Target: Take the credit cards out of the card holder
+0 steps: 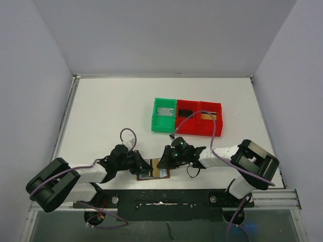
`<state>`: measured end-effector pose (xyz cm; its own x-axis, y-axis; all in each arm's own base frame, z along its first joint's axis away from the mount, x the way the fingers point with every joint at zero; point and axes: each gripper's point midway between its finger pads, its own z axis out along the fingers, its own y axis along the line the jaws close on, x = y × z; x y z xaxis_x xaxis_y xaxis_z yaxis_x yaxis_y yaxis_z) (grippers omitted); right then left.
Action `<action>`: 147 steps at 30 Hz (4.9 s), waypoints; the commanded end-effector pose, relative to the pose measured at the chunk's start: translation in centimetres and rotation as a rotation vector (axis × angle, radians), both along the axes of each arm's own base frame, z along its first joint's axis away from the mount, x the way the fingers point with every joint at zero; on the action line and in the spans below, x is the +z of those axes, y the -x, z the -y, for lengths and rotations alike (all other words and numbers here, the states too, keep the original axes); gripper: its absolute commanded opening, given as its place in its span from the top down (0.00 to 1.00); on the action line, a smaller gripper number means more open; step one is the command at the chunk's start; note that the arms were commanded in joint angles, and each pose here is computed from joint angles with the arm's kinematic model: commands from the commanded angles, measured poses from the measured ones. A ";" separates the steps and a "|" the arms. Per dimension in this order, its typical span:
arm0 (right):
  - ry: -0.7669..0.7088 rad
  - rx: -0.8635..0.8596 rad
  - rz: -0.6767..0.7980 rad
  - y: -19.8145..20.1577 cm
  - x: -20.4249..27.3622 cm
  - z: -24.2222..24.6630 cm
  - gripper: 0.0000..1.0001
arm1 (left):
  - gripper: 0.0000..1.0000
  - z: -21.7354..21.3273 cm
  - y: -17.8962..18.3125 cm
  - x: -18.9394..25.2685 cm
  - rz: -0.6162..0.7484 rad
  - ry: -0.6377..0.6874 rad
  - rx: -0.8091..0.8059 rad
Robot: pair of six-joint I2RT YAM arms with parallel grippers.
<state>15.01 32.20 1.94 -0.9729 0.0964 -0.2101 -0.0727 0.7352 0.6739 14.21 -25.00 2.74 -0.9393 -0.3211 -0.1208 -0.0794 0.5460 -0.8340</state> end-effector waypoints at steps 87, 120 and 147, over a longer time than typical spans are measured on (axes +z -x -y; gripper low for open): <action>-0.609 0.126 0.619 -5.3 24.0 8.6 0.15 | 1.00 2.3 -2.7 23.2 0.595 0.508 -0.006; -0.781 0.413 0.512 -1.2 24.4 2.4 0.97 | 1.00 3.2 -1.8 23.5 0.572 0.549 -0.059; 0.814 0.137 1.284 -15.6 21.7 25.2 1.00 | 0.28 -12.3 -9.0 17.1 0.471 -0.537 0.341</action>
<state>28.77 11.44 23.29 -0.1565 -0.2929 -0.9433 -0.5056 0.8442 -0.1783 21.95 -15.94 20.59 -0.6283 -0.4004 -0.6670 0.0566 0.8316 -0.5525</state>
